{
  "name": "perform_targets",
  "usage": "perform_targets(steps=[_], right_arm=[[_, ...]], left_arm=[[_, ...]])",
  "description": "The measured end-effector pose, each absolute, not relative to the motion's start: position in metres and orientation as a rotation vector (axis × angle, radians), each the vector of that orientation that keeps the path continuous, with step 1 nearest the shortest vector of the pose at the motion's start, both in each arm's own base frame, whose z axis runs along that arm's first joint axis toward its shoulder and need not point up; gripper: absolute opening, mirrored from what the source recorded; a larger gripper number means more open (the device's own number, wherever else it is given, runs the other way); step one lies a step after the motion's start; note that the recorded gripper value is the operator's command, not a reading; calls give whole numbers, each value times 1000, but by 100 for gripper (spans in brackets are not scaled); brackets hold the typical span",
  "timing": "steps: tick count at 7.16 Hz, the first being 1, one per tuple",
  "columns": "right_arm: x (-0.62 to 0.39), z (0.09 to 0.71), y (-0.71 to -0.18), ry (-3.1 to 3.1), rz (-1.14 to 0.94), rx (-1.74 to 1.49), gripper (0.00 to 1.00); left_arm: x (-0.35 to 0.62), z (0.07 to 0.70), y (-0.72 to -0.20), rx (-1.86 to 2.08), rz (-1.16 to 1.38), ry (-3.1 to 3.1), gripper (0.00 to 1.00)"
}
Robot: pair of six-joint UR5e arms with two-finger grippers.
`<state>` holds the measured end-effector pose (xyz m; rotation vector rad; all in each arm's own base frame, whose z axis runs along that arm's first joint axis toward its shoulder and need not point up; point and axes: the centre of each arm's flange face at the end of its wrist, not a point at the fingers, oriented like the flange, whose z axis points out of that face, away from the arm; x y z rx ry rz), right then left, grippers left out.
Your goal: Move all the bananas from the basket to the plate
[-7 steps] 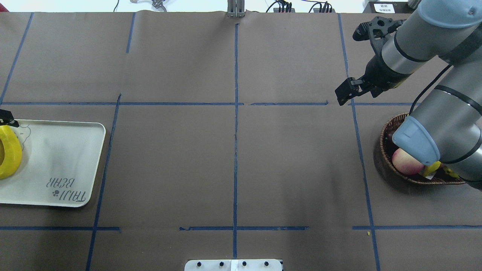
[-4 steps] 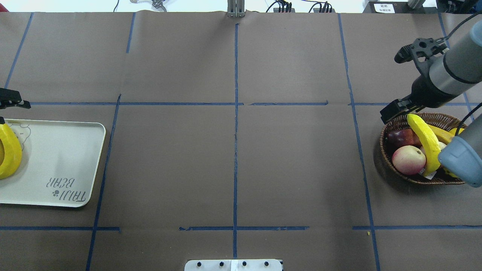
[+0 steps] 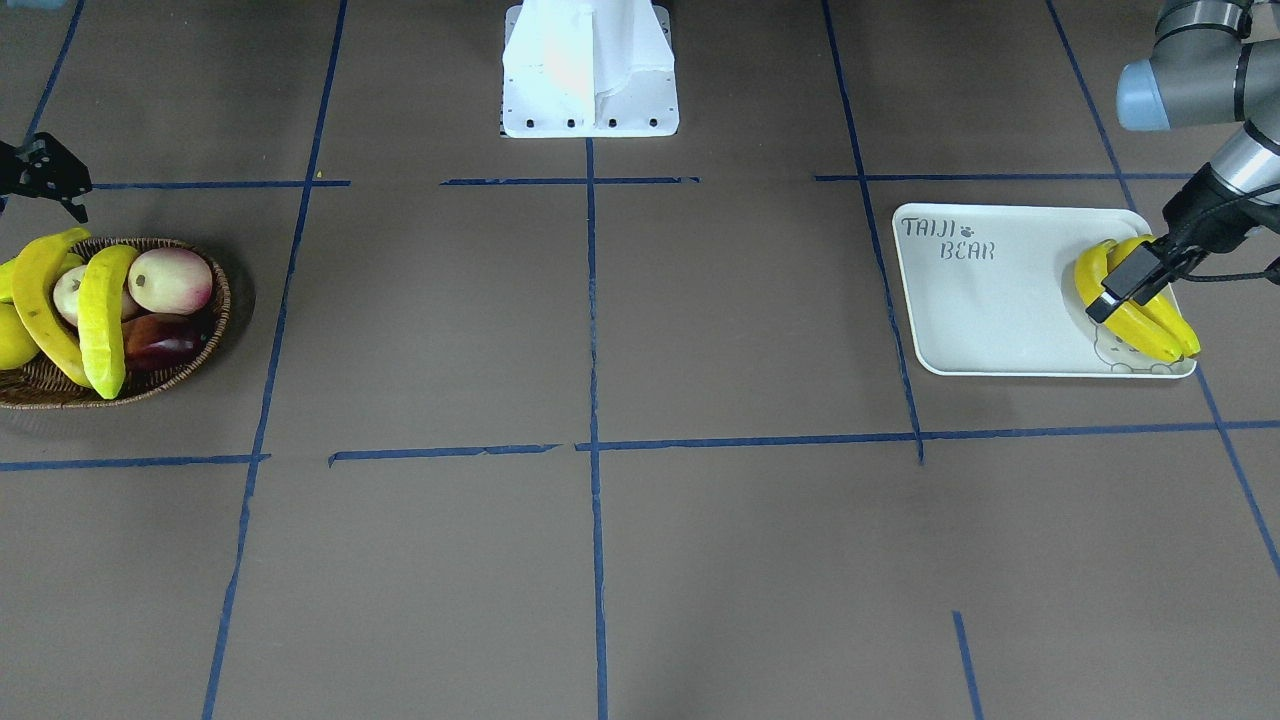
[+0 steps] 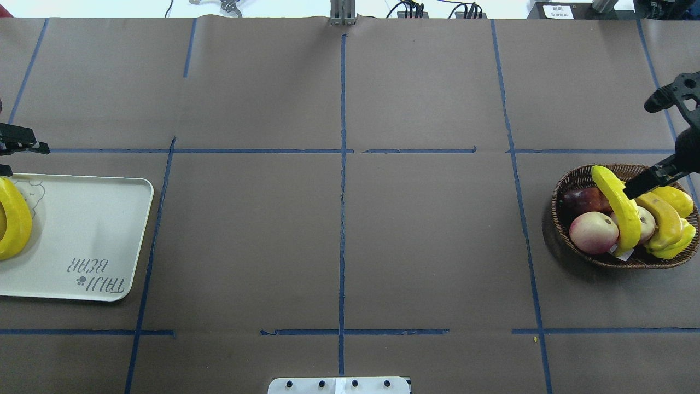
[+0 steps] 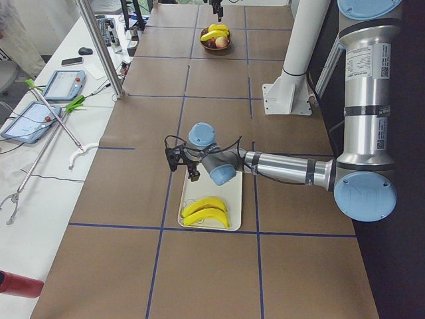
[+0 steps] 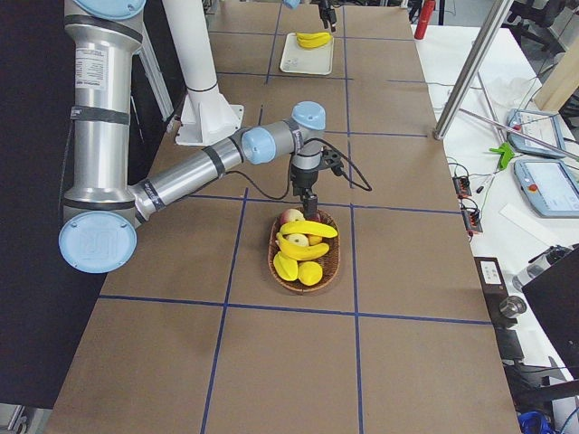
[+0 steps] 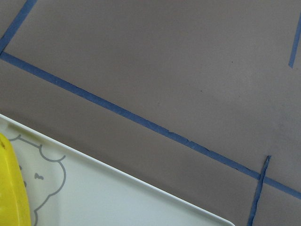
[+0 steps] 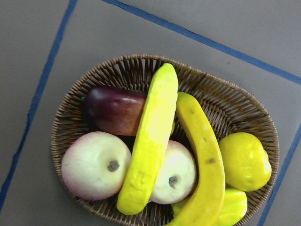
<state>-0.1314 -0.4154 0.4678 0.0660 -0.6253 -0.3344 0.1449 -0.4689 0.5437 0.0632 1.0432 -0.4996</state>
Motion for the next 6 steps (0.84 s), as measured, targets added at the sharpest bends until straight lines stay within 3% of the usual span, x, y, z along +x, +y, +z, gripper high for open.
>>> perform_targets(steps=[3,6], right_arm=[[-130,508,-421,-564,-152,-40,76],[-141,527,-421,-522,-30,-108,75]], left_arm=[[145,543,-467,62,-498,1046,100],[145,543,-467,62,-496,1048,100]])
